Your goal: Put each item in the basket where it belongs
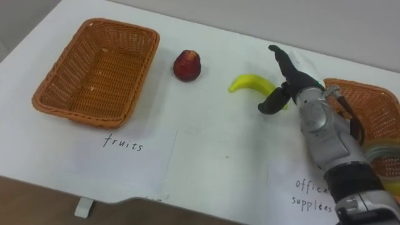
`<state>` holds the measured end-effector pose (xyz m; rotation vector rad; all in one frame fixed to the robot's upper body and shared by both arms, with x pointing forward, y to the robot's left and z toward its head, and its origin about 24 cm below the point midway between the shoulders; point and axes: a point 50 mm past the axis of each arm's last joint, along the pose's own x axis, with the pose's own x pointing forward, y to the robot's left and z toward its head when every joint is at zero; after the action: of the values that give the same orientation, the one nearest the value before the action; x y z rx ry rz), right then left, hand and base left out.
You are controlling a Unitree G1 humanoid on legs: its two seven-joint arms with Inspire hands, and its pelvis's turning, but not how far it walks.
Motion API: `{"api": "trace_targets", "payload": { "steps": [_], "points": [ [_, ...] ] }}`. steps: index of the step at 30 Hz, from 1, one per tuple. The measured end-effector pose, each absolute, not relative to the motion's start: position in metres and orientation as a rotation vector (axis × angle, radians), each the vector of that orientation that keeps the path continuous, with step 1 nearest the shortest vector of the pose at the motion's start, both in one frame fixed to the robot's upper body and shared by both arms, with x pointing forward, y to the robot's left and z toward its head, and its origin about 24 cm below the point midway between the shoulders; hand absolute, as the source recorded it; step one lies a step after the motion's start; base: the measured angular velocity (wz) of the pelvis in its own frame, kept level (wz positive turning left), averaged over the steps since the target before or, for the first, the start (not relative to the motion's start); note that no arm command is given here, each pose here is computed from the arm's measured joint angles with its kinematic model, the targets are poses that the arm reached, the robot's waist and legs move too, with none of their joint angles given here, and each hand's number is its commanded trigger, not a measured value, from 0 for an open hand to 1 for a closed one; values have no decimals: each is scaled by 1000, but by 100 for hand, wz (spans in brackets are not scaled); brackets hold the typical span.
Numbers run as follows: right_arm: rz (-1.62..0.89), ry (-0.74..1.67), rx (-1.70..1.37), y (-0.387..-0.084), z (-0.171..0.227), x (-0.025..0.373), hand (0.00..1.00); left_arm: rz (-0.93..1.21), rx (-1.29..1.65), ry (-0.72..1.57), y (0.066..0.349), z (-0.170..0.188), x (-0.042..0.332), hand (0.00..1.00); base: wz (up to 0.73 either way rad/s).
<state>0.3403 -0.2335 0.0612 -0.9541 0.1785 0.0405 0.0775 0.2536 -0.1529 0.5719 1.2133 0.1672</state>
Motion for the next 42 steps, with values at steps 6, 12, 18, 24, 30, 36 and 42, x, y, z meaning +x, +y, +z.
{"api": "trace_targets", "payload": {
  "steps": [6, 12, 18, 24, 30, 36, 42],
  "points": [
    [48, 181, -988, -230, 61, 344, 0, 149, 551, 1189, 251, -153, 87, 0, 0],
    [34, 164, -1014, -229, 66, 353, 0, 127, 579, 1189, 251, -153, 89, 0, -1],
    [17, 166, -1032, -231, 62, 353, 0, 145, 583, 1179, 251, -152, 91, 0, 0],
    [14, 163, -1033, -231, 63, 354, 0, 154, 591, 1178, 251, -152, 94, 0, 1],
    [21, 156, -1030, -230, 64, 356, 0, 126, 612, 1162, 249, -151, 103, 0, 1],
    [28, 196, -1028, -235, 62, 356, 0, 147, 585, 1153, 250, -150, 108, 0, 0],
    [54, 237, -997, -237, 58, 355, 0, 134, 585, 1153, 249, -150, 108, 0, 0]
  ]
}}
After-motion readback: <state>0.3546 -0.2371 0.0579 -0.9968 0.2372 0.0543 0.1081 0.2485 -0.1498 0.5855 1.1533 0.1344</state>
